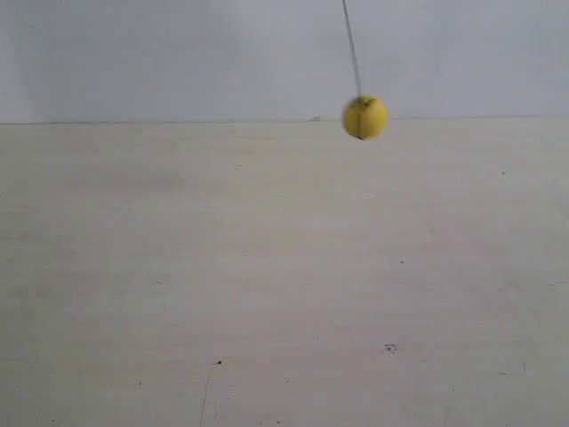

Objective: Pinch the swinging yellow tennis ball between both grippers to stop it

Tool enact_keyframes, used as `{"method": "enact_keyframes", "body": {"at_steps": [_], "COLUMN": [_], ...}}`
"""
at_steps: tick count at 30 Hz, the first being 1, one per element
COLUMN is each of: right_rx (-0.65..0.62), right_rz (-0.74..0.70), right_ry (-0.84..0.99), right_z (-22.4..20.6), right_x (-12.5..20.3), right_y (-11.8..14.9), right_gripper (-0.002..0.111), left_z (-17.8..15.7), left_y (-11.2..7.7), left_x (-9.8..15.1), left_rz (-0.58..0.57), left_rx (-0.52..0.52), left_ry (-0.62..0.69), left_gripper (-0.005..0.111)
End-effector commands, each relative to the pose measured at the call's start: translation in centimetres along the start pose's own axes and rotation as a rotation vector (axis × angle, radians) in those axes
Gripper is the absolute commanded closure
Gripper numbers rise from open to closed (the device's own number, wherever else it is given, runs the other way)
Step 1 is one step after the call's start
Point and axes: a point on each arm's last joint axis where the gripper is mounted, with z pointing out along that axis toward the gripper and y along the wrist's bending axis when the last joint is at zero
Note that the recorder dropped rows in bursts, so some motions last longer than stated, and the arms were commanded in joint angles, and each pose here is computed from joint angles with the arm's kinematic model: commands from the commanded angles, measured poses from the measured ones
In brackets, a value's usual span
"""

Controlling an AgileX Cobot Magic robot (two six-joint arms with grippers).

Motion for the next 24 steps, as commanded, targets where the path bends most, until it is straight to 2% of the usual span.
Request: {"method": "enact_keyframes", "body": {"at_steps": [1,20,24], "right_rx": [0.003,0.003,0.002], "right_rz": [-0.014,-0.014,-0.01], "right_ry": [-0.018,-0.028,-0.033], "right_z": [-0.04,-0.04,-0.04], "right_x": [-0.15,-0.24,-0.29], "right_y": [-0.03,-0.03,-0.02], "right_gripper": [0.108,0.108,0.108], "left_z": [0.02,0.0,-0.04], "left_y": [0.05,0.07,0.07], "left_x": [-0.04,-0.47,-0.96], "left_rz": [0.014,0.014,0.011], "left_rx": [-0.006,-0.008,-0.01], "left_ry": [-0.015,-0.062,-0.115], "left_gripper": [0.102,0.102,0.102]}}
